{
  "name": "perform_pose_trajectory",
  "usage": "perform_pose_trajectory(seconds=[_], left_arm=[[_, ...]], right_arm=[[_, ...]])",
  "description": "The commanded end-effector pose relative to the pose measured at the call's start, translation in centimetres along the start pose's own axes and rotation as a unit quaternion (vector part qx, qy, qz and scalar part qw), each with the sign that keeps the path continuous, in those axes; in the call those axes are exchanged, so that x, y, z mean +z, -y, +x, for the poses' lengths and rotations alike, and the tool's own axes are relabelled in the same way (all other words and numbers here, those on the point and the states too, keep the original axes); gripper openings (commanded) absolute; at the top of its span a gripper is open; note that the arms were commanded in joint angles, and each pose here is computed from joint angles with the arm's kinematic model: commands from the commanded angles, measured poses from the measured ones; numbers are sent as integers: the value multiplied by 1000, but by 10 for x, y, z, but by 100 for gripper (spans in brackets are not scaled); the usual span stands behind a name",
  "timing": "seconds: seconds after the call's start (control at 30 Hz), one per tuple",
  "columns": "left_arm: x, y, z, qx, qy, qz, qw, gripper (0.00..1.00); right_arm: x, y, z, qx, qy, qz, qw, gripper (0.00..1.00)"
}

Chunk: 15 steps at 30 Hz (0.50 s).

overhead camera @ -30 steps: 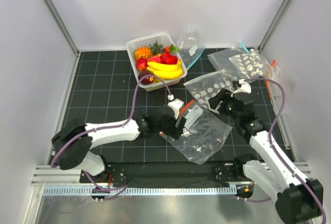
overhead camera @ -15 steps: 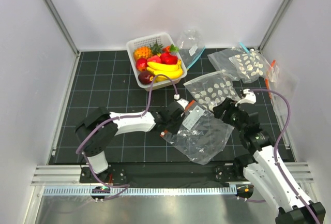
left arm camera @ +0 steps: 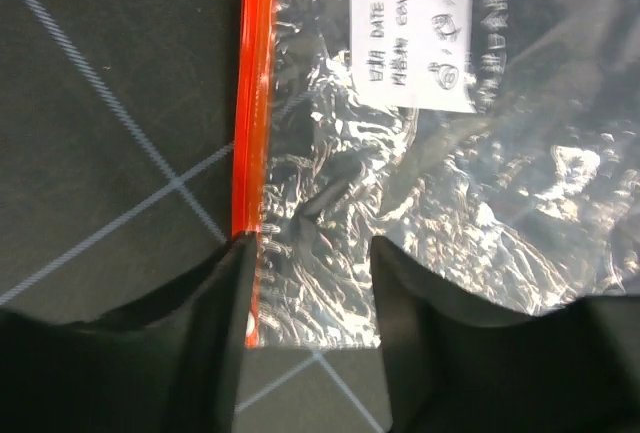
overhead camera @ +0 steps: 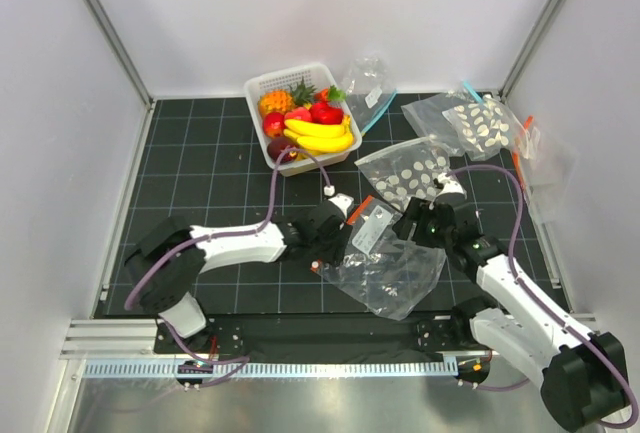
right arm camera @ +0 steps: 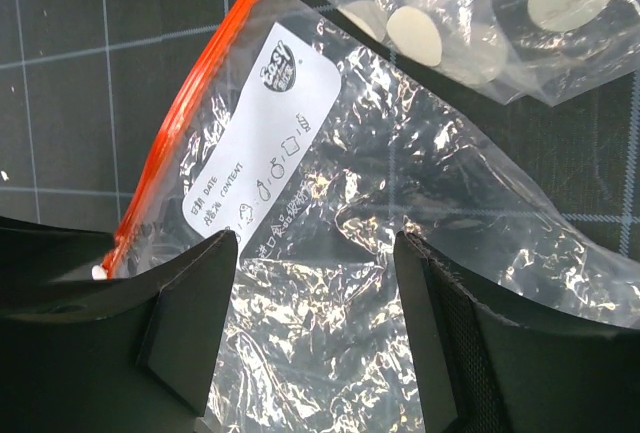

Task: Place the food in the zip-top bag and seal the zipper
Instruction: Pick up the zipper food storage bag at the center of the board.

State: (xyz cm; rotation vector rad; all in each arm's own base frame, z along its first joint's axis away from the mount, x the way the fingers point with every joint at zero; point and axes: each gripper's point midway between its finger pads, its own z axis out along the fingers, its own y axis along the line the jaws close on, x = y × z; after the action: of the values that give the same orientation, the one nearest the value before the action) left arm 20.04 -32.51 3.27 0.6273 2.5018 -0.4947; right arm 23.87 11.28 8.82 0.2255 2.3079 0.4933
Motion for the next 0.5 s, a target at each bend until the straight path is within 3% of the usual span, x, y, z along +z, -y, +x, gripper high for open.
perform_pose_trajectory(seconds=[0.0, 0.13, 0.47], left_arm=[[-31, 8, -38, -17, 72, 17, 997, 56], [-34, 3, -49, -21, 57, 36, 998, 63], [0, 7, -60, -20, 17, 59, 998, 67]], right_arm=[[-3, -17, -22, -6, 31, -16, 999, 72], [-6, -11, -19, 0, 31, 0, 1000, 63], [1, 3, 19, 51, -8, 13, 999, 57]])
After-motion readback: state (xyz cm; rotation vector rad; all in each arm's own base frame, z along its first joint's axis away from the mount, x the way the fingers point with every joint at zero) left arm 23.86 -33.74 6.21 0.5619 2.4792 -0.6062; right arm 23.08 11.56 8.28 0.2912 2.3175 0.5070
